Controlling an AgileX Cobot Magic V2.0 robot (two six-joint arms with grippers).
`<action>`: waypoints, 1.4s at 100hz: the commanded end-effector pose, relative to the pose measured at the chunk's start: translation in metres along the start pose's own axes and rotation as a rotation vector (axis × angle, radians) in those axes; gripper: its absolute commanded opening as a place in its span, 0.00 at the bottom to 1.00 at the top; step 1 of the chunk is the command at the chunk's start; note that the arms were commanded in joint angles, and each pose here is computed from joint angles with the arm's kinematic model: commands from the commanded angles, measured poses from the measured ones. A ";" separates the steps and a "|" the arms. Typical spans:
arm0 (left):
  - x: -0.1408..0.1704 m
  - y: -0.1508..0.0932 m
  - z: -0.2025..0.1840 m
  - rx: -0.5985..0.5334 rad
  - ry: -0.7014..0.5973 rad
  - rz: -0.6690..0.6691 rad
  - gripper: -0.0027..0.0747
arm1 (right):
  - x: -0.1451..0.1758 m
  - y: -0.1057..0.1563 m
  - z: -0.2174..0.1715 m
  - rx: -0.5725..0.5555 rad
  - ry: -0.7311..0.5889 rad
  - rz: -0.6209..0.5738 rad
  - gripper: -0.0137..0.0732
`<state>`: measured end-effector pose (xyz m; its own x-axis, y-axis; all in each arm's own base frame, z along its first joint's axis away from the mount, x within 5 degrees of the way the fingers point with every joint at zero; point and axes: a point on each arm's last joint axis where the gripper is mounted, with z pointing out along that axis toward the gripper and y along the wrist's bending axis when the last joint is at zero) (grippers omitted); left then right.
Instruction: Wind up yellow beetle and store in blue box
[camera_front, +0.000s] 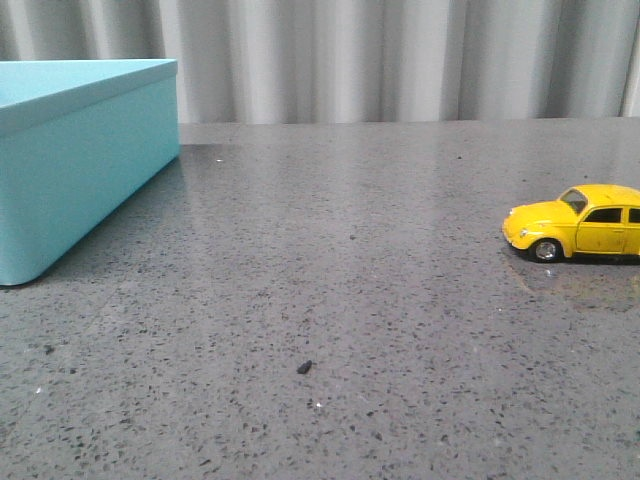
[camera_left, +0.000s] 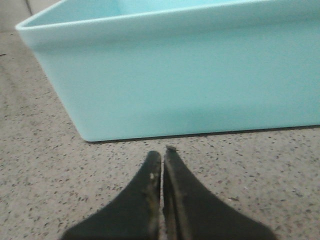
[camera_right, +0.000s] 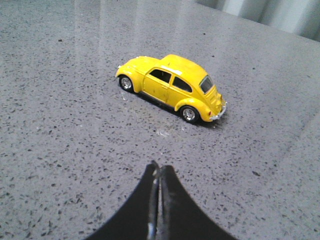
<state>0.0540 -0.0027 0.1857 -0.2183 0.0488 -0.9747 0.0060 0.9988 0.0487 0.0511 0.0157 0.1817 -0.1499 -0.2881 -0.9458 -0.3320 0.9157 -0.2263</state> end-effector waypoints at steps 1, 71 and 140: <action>0.001 0.003 0.000 -0.051 -0.075 -0.023 0.01 | 0.004 0.001 0.001 0.010 -0.034 -0.002 0.11; 0.001 0.004 0.000 -0.061 -0.074 -0.025 0.01 | 0.004 0.001 0.001 0.011 -0.035 -0.002 0.11; 0.001 0.004 0.000 -0.061 -0.074 -0.025 0.01 | -0.018 -0.005 -0.003 0.062 -0.284 0.082 0.11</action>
<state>0.0541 -0.0006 0.1857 -0.2200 0.0402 -0.9747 -0.0331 0.9983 0.0487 0.0531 0.0163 0.1940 -0.0294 -0.2326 -0.9721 -0.3012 0.9294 -0.2133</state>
